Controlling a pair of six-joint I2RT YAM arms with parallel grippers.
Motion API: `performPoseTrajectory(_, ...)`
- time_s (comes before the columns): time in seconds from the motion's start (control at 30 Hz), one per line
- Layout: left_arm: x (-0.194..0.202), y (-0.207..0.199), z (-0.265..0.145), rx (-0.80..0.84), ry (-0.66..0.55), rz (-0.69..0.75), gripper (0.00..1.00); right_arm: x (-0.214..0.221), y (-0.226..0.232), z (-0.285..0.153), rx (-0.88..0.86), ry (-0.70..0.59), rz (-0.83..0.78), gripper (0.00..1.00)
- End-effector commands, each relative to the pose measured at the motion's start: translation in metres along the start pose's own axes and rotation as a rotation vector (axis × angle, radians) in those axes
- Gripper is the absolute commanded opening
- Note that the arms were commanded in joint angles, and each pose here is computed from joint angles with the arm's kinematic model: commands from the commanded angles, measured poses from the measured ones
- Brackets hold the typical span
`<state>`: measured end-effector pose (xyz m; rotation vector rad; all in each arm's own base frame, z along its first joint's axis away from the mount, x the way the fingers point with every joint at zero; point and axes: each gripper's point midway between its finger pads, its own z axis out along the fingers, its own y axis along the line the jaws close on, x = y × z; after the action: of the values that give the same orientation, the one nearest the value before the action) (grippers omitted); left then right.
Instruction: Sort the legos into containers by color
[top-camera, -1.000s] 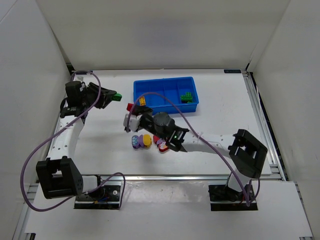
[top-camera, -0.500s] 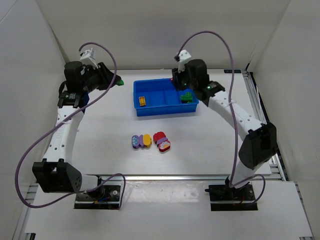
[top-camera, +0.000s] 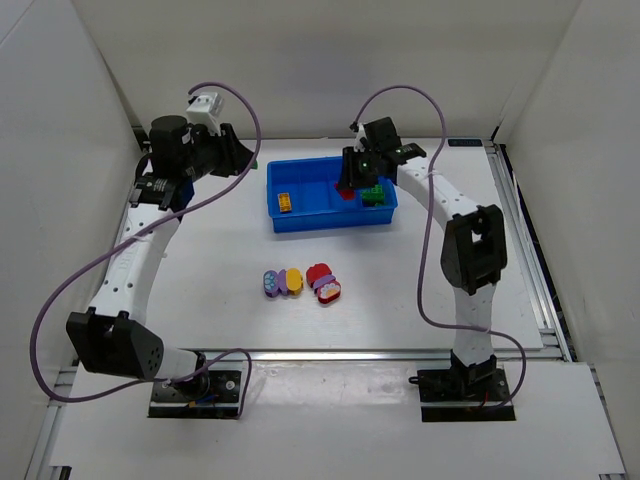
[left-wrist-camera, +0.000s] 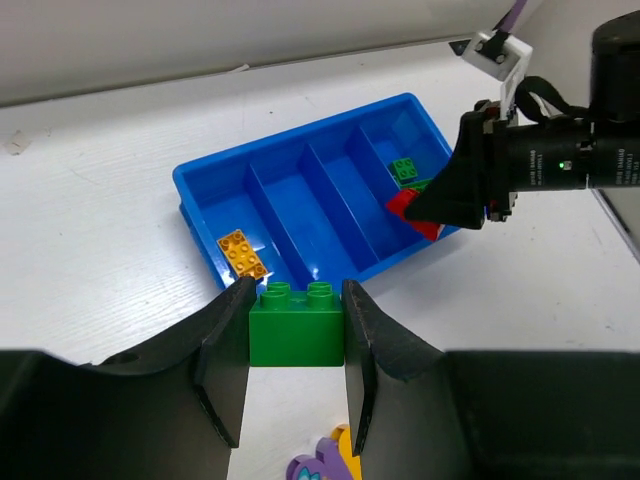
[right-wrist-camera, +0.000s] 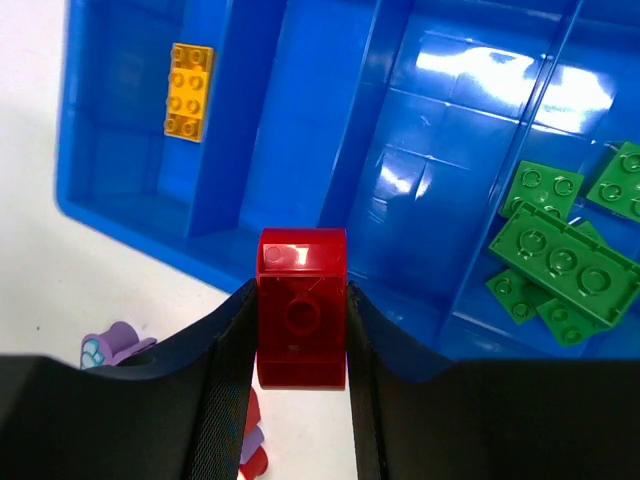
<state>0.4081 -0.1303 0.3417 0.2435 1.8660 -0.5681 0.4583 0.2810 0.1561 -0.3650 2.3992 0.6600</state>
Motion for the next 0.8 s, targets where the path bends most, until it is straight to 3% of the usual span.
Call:
performPoseTrajectory(0.0, -0.018, -0.007, -0.003, -0.008, -0.040, 0.073, 0.10, -0.015, 0.001, 0.000, 0.004, -0.020, 0.041, 0.00)
performPoseTrajectory(0.23, -0.011, -0.011, 0.001, 0.003, -0.032, 0.083, 0.10, -0.008, -0.020, 0.026, 0.049, 0.004, 0.055, 0.03)
performPoseTrajectory(0.3, -0.011, -0.012, 0.001, 0.007, -0.034, 0.091, 0.10, -0.005, -0.021, 0.033, 0.051, 0.012, 0.047, 0.11)
performPoseTrajectory(0.53, -0.008, -0.015, 0.006, 0.020, -0.026, 0.077, 0.10, -0.011, -0.020, 0.046, 0.048, -0.007, -0.001, 0.64)
performPoseTrajectory(0.63, -0.007, -0.019, 0.008, 0.033, -0.024, 0.080, 0.10, -0.014, -0.016, 0.048, 0.049, -0.022, -0.031, 0.72)
performPoseTrajectory(0.77, -0.006, -0.034, 0.011, 0.110, -0.025, 0.096, 0.10, -0.024, -0.005, 0.036, 0.038, -0.058, -0.065, 0.73)
